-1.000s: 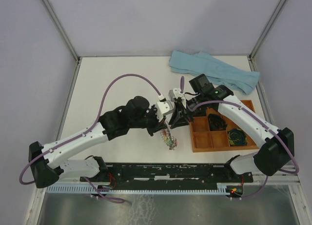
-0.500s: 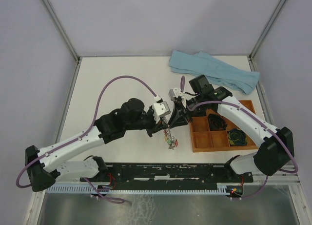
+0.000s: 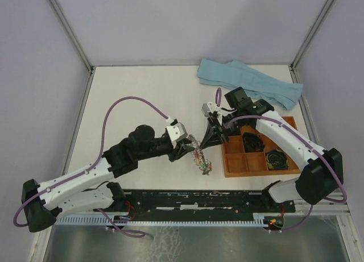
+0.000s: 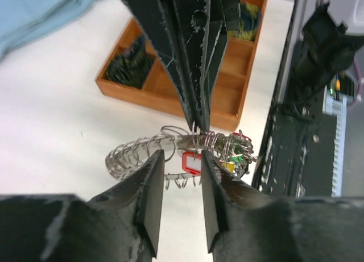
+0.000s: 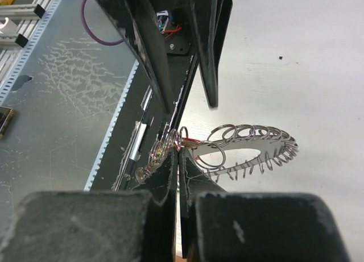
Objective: Remove the keys from the keyring
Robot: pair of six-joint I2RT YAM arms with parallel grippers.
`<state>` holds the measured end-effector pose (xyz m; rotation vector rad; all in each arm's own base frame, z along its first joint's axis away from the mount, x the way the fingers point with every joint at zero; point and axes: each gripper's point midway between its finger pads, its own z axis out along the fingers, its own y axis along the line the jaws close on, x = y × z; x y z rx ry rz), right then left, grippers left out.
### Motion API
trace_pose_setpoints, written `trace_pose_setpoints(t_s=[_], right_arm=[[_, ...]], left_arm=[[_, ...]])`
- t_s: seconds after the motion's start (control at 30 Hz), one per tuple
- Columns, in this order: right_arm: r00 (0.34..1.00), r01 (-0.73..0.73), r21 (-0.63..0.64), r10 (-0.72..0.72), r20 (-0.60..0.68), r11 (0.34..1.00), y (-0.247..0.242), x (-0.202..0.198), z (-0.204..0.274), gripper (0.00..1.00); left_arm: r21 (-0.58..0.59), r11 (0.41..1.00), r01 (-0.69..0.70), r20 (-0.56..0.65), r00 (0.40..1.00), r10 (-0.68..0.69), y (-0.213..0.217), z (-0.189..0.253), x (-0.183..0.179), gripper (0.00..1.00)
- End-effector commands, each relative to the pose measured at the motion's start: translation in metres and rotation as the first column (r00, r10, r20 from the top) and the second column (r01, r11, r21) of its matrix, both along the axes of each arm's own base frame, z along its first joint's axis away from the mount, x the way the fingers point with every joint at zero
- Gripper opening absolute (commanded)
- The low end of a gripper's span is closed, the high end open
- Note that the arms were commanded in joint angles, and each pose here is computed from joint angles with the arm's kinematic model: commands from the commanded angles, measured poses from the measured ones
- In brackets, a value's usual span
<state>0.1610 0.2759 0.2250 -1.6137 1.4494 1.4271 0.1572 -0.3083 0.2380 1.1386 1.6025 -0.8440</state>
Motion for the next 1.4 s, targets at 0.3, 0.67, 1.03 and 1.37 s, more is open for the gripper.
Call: trace_pose_setpoints(t_s=[0.3, 0.67, 1.03, 1.37], right_arm=[[0.994, -0.088, 0.159, 0.077, 0.072, 0.983, -0.004, -0.012, 0.039, 0.01], [0.989, -0.114, 0.172, 0.094, 0.118, 0.979, -0.006, -0.014, 0.032, 0.01], [0.989, -0.114, 0.166, 0.095, 0.115, 0.979, -0.006, -0.014, 0.031, 0.01], [0.989, -0.113, 0.165, 0.095, 0.113, 0.98, -0.006, -0.014, 0.031, 0.01]], left_arm=[[-0.628, 0.777, -0.038, 0.223, 0.948, 0.226, 0.043, 0.061, -0.004, 0.46], [-0.587, 0.8, 0.124, 0.32, 0.943, 0.088, 0.007, 0.053, -0.012, 0.3], [-0.547, 0.822, 0.158, 0.318, 0.948, 0.029, -0.008, 0.037, -0.012, 0.28], [-0.517, 0.832, 0.204, 0.299, 0.953, -0.047, -0.019, 0.023, -0.019, 0.29]])
